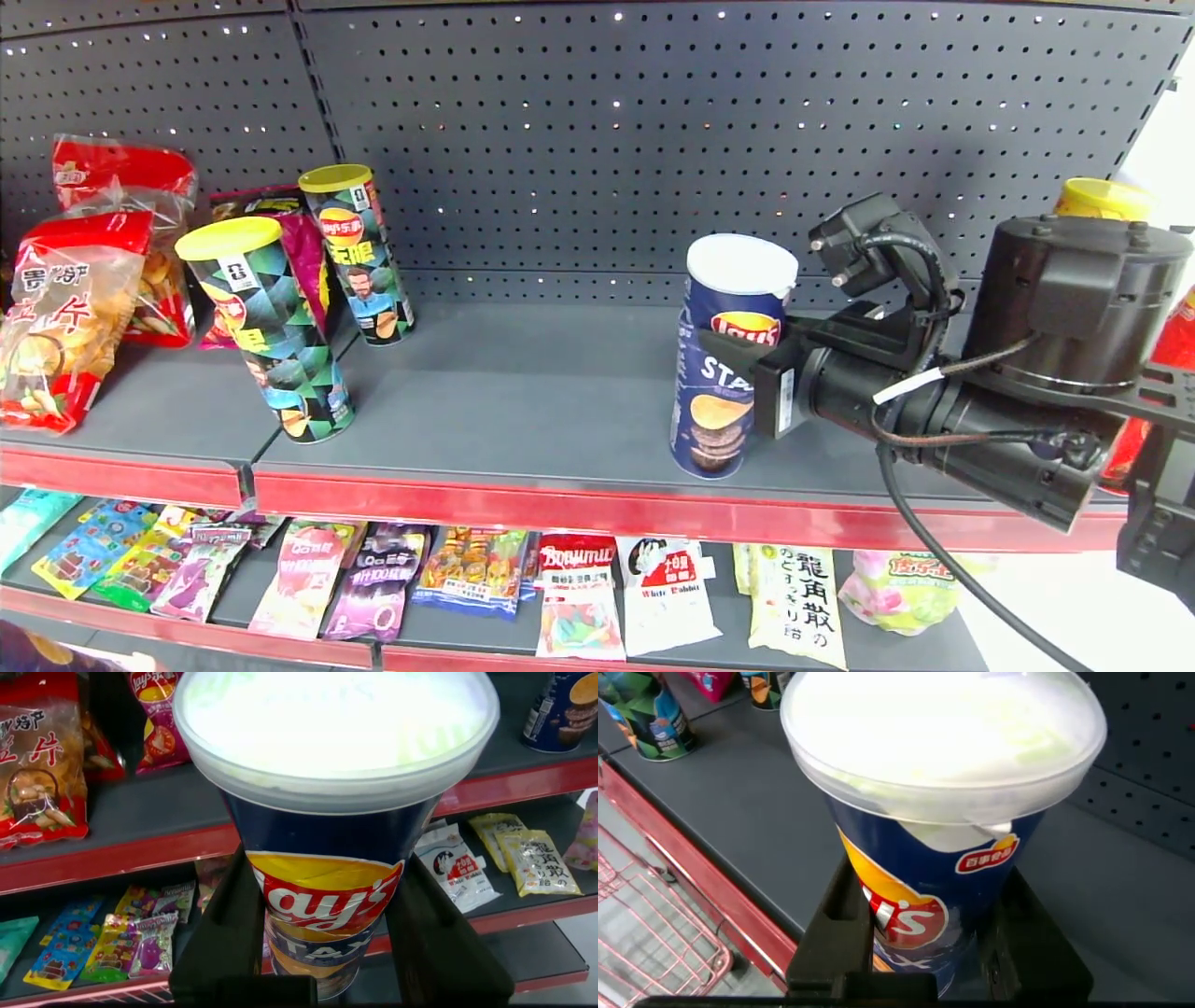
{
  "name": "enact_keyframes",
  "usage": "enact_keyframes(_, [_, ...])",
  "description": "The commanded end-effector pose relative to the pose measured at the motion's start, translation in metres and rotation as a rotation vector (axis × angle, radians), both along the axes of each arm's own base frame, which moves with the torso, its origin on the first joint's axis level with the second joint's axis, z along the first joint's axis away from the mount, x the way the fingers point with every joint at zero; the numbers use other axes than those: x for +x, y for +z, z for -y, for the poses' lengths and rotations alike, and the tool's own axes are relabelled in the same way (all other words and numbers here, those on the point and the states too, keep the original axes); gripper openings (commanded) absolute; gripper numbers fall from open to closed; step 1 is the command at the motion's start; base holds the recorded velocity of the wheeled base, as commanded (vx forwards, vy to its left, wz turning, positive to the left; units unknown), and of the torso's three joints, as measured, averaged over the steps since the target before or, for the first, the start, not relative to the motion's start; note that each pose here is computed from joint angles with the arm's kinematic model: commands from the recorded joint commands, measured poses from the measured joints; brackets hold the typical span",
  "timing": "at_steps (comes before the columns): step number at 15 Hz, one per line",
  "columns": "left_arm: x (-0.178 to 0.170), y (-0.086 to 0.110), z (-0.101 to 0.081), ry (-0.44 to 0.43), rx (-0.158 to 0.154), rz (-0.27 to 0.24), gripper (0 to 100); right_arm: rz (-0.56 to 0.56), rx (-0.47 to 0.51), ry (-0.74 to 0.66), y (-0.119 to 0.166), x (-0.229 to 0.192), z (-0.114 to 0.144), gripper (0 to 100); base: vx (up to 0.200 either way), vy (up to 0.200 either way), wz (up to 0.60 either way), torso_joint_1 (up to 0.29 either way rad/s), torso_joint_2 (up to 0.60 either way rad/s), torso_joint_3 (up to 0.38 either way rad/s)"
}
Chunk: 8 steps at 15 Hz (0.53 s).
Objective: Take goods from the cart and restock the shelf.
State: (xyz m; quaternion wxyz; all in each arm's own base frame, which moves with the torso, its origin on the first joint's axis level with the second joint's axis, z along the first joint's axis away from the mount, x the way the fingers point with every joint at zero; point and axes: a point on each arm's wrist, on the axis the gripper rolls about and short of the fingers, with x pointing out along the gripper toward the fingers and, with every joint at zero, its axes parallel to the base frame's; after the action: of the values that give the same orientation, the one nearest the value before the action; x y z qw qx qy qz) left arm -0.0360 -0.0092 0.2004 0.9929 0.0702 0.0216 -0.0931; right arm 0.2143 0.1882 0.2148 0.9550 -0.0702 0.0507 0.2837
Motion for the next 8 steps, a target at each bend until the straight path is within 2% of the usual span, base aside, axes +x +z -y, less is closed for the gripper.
enact_keyframes(1, [0.0, -0.0001, 0.0, 0.0, 0.0, 0.0, 0, 0.007, 0.005, 0.005, 0.0017, -0.0008, -0.0016, 0, 0.0, 0.0, 0.0, 0.0, 0.0, 0.0])
enact_keyframes(8, [0.0, -0.0003, 0.0, 0.0, 0.0, -0.002, 0, -0.009, -0.009, 0.004, -0.0029, -0.0015, -0.0004, 0, 0.0, 0.0, 0.0, 0.0, 0.0, 0.0])
